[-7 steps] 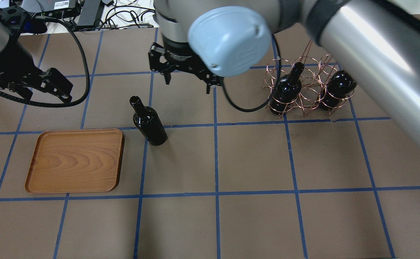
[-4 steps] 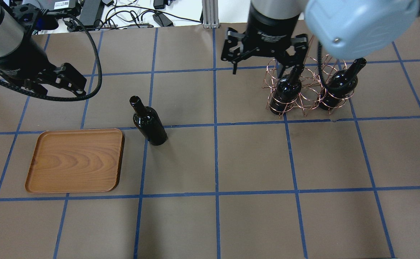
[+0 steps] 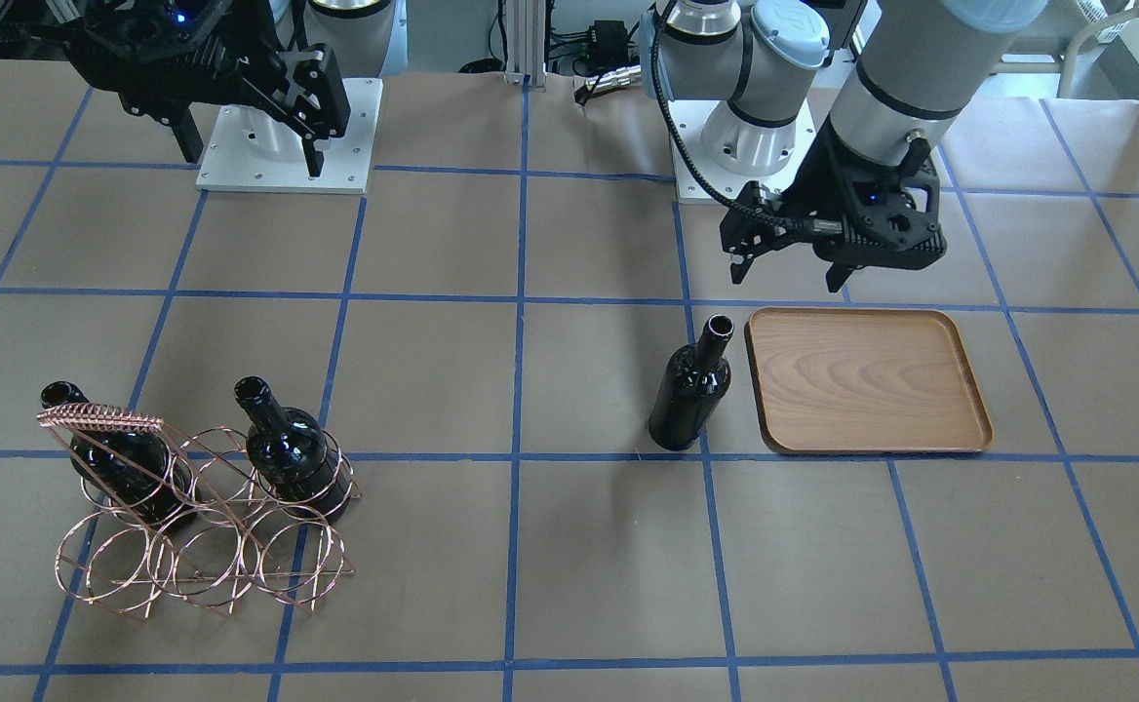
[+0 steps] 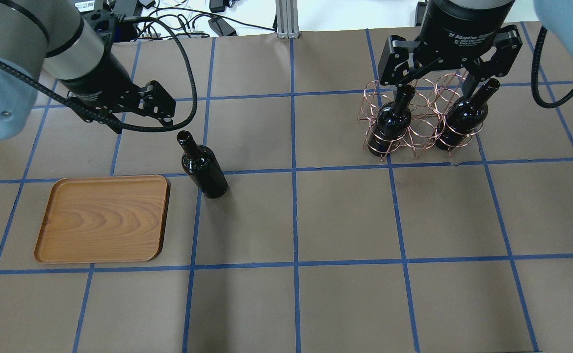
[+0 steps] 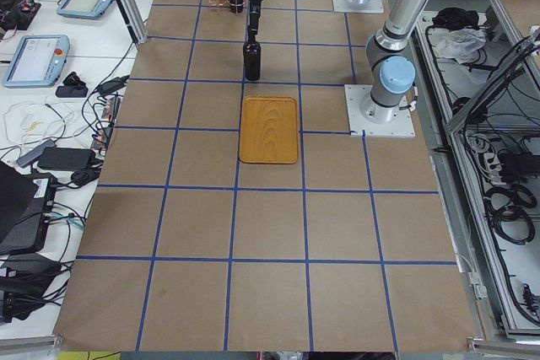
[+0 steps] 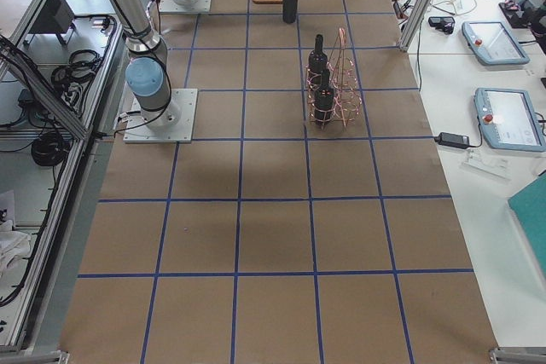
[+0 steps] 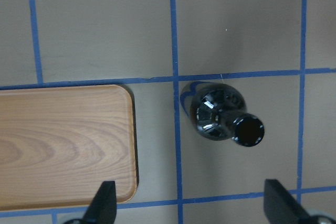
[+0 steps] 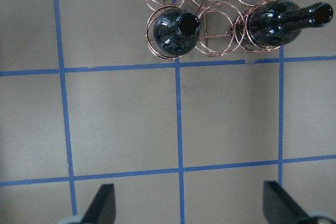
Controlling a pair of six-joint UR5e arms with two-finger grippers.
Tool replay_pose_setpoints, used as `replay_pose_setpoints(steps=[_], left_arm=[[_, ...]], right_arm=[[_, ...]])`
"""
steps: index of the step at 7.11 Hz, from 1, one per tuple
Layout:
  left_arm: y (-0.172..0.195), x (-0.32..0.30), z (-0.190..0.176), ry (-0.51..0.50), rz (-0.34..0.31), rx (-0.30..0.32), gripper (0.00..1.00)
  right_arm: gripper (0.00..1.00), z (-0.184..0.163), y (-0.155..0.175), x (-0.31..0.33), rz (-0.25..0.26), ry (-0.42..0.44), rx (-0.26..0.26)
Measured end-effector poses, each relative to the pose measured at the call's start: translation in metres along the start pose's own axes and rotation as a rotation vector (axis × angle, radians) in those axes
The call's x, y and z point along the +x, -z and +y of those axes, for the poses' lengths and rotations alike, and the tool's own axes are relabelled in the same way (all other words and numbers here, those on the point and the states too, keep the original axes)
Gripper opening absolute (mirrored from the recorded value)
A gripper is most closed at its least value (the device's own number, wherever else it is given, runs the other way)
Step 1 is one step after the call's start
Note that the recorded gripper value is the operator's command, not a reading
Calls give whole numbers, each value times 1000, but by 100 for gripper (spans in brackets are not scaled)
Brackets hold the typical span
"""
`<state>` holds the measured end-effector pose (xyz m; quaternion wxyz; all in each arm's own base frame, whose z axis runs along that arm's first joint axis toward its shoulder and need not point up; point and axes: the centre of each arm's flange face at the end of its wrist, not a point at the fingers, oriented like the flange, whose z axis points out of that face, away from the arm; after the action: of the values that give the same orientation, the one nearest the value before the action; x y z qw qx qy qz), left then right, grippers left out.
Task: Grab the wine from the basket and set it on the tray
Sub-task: 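Move the left gripper down and grasp the standing bottle's neck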
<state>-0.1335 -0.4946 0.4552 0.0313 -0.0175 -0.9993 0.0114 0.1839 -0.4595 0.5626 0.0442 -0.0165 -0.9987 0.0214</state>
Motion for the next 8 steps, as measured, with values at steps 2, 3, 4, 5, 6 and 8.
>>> replay_pose_setpoints(steps=[2, 3, 4, 5, 6, 8], left_arm=[[-28, 23, -8, -22, -8, -45, 95], [-39, 26, -14, -27, -10, -59, 95], [-52, 27, -18, -33, -12, -68, 95], [-64, 26, -18, -38, -14, -77, 93], [-74, 25, -19, -38, -16, -78, 87], [-88, 24, -22, -38, -16, -86, 76]], right_arm=[[100, -7, 0, 0, -5, 22, 42], [100, -10, -2, 1, -7, 48, 55], [97, -12, -4, 2, -6, 66, 59], [100, -14, -5, 6, -7, 65, 56], [100, -15, -7, 11, -10, 60, 45], [100, -16, -18, 11, -59, 51, 36]])
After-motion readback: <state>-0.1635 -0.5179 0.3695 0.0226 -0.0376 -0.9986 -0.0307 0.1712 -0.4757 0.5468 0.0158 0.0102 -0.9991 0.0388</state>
